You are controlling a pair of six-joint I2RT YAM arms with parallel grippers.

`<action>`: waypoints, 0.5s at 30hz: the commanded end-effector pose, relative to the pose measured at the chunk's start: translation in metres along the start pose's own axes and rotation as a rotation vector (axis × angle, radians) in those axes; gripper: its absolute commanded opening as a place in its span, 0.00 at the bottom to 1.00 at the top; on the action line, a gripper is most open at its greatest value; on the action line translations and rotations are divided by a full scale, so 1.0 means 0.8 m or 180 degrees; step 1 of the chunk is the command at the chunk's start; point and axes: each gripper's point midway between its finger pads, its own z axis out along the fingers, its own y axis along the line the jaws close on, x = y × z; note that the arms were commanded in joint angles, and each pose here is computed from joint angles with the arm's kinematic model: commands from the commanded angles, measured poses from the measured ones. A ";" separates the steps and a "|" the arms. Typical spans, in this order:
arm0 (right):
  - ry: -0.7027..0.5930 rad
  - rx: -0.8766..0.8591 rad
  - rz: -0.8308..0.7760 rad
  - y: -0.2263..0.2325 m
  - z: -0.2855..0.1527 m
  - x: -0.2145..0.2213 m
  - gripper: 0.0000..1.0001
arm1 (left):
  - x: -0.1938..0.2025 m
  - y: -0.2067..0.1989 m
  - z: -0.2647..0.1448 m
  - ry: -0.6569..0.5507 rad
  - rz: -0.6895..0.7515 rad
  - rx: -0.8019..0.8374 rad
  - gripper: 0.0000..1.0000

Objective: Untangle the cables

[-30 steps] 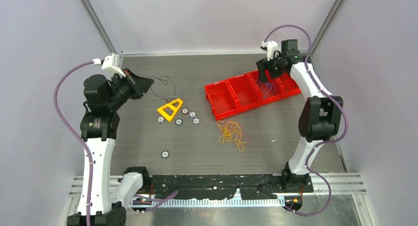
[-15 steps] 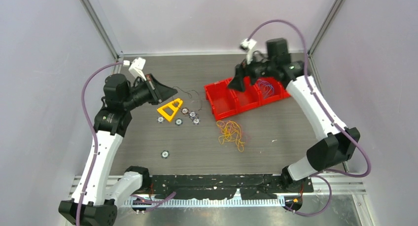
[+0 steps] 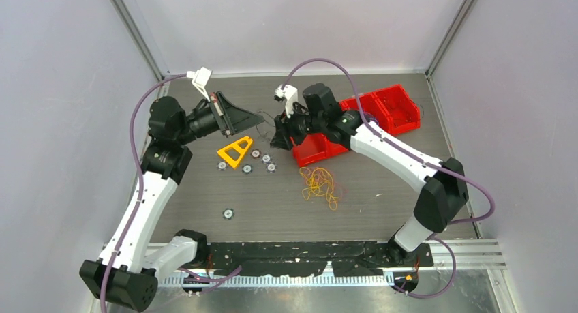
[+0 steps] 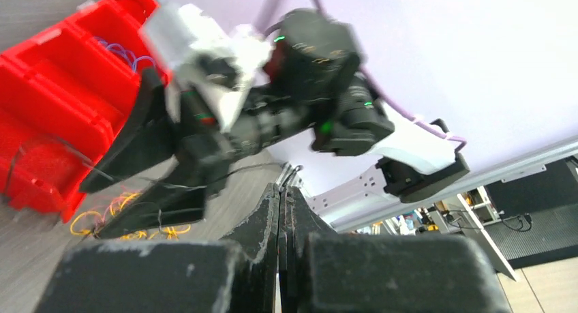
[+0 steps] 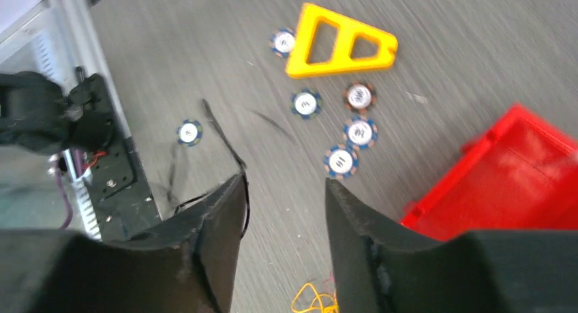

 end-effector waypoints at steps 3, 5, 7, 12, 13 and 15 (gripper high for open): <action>0.0234 0.0805 0.0138 -0.102 -0.018 0.059 0.27 | -0.043 -0.088 -0.031 -0.0281 0.0509 0.0530 0.00; 0.0316 0.0863 0.0203 -0.124 -0.036 0.080 0.09 | -0.046 -0.098 -0.037 -0.0333 0.0595 0.0533 0.00; 0.0353 0.0846 0.0246 -0.136 -0.056 0.092 0.06 | -0.045 -0.097 -0.040 -0.0364 0.0646 0.0466 0.00; 0.0074 0.0587 0.0002 -0.115 -0.112 0.061 0.05 | -0.042 -0.075 -0.041 -0.0387 0.0749 0.0225 0.00; 0.0080 0.0501 -0.0101 -0.105 -0.118 0.058 0.06 | -0.042 -0.073 -0.039 -0.0372 0.0759 0.0212 0.00; -0.0020 0.0345 -0.0286 -0.082 -0.135 0.037 0.29 | -0.039 -0.065 -0.036 -0.0300 0.0797 0.0128 0.00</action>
